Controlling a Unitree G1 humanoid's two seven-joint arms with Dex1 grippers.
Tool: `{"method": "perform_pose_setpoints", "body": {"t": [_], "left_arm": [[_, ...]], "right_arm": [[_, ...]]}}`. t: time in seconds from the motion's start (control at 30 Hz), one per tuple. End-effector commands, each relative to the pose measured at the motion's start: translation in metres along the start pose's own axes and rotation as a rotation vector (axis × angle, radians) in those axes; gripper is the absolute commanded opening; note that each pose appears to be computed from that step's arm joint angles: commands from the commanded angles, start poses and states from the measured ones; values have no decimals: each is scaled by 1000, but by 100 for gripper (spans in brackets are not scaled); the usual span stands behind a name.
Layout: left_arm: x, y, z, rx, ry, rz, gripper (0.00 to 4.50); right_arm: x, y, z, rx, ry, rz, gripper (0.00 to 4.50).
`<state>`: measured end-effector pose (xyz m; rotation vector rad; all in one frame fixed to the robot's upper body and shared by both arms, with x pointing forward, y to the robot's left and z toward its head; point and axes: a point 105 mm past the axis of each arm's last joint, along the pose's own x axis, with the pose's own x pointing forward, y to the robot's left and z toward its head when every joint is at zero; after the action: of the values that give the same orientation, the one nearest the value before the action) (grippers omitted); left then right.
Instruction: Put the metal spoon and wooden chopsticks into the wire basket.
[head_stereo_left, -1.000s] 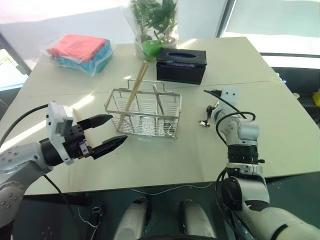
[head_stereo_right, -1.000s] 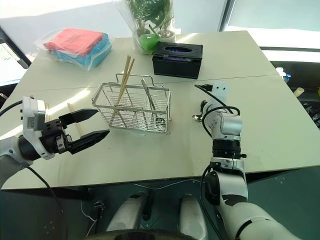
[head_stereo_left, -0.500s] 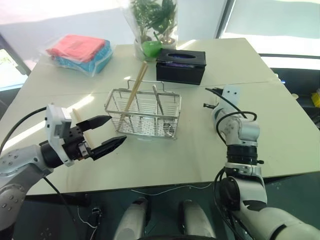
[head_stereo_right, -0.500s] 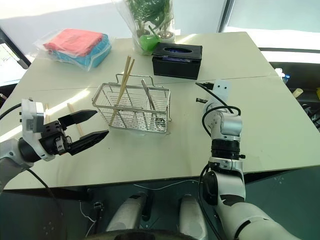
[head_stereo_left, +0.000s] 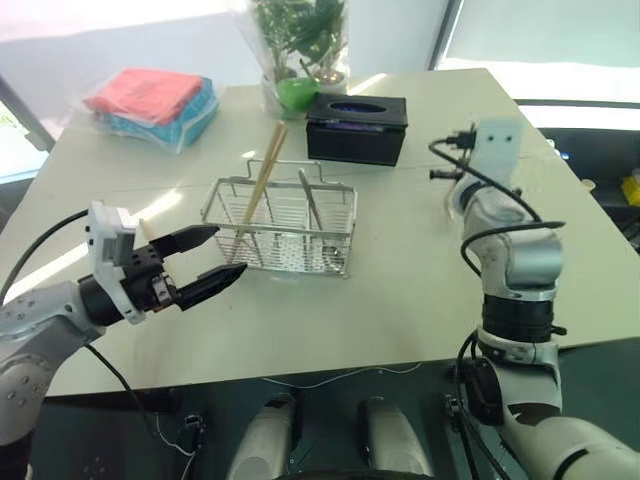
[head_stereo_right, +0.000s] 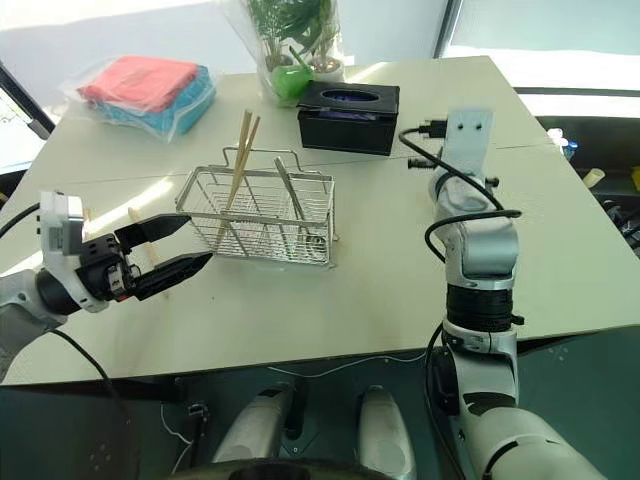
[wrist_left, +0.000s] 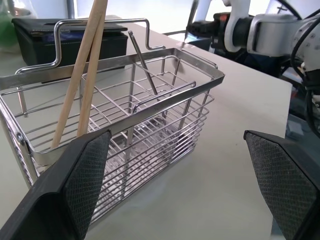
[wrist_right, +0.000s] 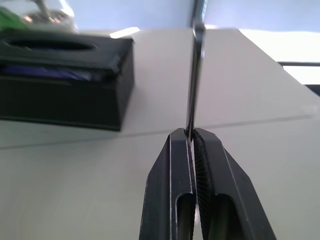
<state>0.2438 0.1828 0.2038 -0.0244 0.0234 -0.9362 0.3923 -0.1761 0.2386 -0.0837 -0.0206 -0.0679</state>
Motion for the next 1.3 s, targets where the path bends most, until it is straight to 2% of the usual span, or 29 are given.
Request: {"method": "perform_pose_setpoints", "body": {"t": [0.03, 0.17, 0.3, 0.47, 0.63, 0.97, 1.3], "left_arm": [[-2, 2, 9, 57, 3, -18, 450], [-3, 7, 10, 68, 12, -24, 450], [-3, 9, 11, 74, 16, -29, 450], [-2, 9, 12, 74, 18, -32, 450], [2, 10, 12, 71, 16, -38, 450], [14, 17, 6, 59, 4, -78, 450], [17, 24, 2, 55, -4, -92, 450]], "right_arm": [[-16, 34, 57, 42, -222, 172, 3], [-27, 58, 82, 74, -318, 299, 3], [-37, 70, 89, 54, -343, 375, 3], [-41, 57, 95, 10, -361, 347, 3], [-55, 47, 115, -7, -394, 337, 3], [-72, 33, 130, -56, -381, 341, 3], [-84, 34, 144, -54, -403, 382, 3]]}}
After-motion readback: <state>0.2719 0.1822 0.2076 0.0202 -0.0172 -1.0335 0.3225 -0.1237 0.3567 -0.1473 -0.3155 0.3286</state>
